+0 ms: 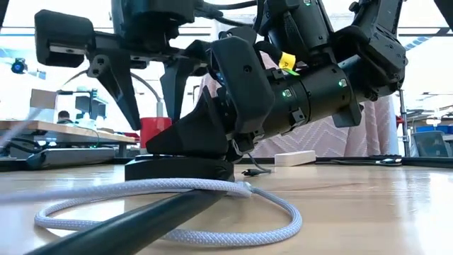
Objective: Insert USB
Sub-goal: Insert the red charger adapter into the bottom black outlet extension
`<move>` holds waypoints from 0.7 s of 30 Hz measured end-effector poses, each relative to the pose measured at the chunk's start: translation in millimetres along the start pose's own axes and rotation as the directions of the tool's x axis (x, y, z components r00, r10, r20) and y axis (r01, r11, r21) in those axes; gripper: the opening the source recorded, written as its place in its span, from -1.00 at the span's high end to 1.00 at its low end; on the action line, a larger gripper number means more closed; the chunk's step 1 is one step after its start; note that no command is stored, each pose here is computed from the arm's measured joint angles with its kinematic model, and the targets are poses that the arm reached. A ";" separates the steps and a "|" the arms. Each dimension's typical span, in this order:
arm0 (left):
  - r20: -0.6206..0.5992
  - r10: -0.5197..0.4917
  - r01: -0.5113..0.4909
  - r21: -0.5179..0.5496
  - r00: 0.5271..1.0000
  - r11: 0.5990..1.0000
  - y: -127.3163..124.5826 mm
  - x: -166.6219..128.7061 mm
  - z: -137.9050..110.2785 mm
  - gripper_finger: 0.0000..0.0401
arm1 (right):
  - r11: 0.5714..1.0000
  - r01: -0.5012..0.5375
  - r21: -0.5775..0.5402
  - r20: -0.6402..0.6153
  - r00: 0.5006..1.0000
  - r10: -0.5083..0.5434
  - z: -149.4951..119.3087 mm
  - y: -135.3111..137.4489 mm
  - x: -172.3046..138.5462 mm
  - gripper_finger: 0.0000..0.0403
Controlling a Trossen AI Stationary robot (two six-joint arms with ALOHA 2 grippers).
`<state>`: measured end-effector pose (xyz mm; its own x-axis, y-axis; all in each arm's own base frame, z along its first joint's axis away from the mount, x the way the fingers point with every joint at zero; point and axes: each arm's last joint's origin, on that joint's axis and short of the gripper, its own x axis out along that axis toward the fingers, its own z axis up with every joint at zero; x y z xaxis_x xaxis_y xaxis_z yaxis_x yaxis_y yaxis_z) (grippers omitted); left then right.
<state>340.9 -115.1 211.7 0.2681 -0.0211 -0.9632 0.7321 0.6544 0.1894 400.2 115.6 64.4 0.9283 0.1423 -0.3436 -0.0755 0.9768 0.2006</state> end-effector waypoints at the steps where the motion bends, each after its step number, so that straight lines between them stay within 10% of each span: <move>1: 0.001 0.001 -0.001 0.000 1.000 1.000 0.2 1.0 0.4 0.16 | 1.000 0.000 0.001 0.000 1.000 0.000 0.0 0.0 0.0 1.00; 6: 0.000 -0.005 0.005 0.012 1.000 1.000 0.6 6.3 2.1 0.41 | 1.000 0.000 0.001 0.000 1.000 0.000 -0.1 0.0 -0.2 1.00; 21: 0.087 0.031 -0.030 -0.008 0.996 1.000 3.6 10.1 8.3 0.30 | 1.000 -0.001 0.008 -0.002 1.000 0.001 -0.5 0.7 -0.6 1.00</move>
<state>351.5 -119.3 204.3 0.3441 -0.0664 -0.9366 0.7184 0.6609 0.2170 399.5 116.2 64.3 0.9276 0.1431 -0.3450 -0.0733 0.9754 0.2077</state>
